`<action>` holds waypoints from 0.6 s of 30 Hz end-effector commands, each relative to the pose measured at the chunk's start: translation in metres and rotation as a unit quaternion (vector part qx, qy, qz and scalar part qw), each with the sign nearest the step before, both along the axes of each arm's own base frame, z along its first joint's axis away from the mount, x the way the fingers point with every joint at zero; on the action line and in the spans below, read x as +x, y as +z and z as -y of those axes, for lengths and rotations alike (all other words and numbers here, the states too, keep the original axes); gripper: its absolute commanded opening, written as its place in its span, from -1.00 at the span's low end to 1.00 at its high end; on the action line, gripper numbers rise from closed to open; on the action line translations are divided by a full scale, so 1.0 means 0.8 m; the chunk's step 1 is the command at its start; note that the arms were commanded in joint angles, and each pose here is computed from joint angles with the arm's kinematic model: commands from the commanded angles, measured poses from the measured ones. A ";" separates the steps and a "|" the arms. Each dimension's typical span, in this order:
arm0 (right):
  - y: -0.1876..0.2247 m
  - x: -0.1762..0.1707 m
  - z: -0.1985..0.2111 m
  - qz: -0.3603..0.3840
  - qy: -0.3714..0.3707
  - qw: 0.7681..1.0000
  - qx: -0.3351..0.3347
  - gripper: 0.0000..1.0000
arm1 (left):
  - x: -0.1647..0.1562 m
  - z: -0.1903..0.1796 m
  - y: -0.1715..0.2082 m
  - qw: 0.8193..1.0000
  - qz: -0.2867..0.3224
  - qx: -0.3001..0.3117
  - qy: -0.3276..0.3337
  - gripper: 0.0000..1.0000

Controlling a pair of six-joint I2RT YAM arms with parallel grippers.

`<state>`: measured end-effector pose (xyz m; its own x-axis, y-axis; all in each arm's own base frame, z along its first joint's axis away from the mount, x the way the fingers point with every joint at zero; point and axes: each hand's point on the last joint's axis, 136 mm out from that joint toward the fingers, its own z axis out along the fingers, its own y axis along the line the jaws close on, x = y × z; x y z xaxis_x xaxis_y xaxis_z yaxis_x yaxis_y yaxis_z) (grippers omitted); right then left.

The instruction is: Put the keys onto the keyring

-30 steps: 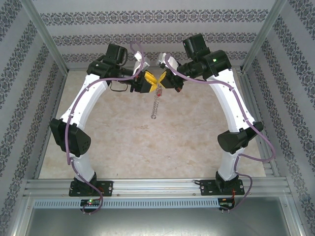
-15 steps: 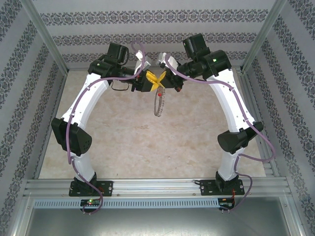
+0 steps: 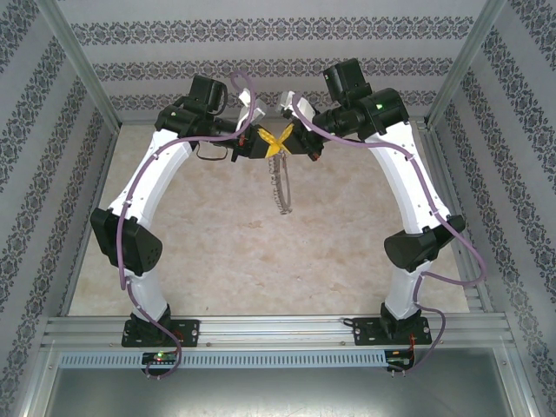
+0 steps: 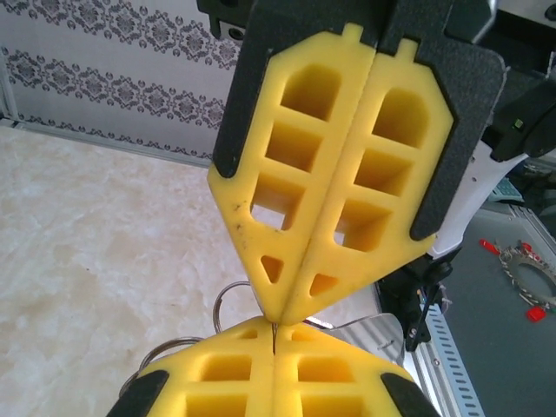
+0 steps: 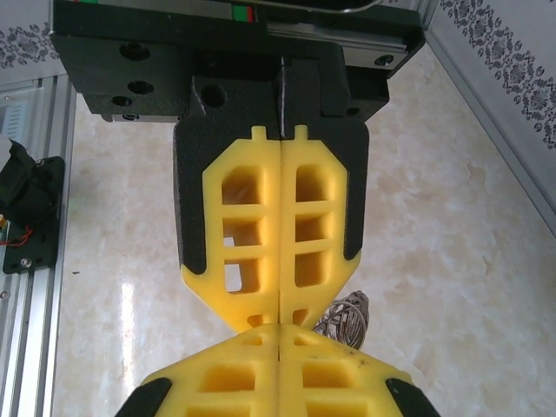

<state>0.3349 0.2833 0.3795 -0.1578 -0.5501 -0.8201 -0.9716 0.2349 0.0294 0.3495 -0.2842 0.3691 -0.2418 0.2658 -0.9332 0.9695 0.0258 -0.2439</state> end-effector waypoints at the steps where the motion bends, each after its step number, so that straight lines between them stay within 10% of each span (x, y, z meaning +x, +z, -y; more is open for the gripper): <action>1: 0.040 0.003 -0.006 0.036 -0.004 0.998 0.047 -0.60 | -0.007 0.009 0.020 0.999 0.024 -0.028 -0.009 -1.00; 6: 0.061 0.004 0.012 0.044 -0.036 0.995 0.078 -0.06 | -0.006 0.008 0.027 0.998 0.041 -0.036 0.005 -1.00; 18: 0.054 -0.002 0.062 0.001 -0.089 0.975 0.206 -0.05 | -0.016 0.003 0.050 0.997 0.068 -0.044 0.011 -1.00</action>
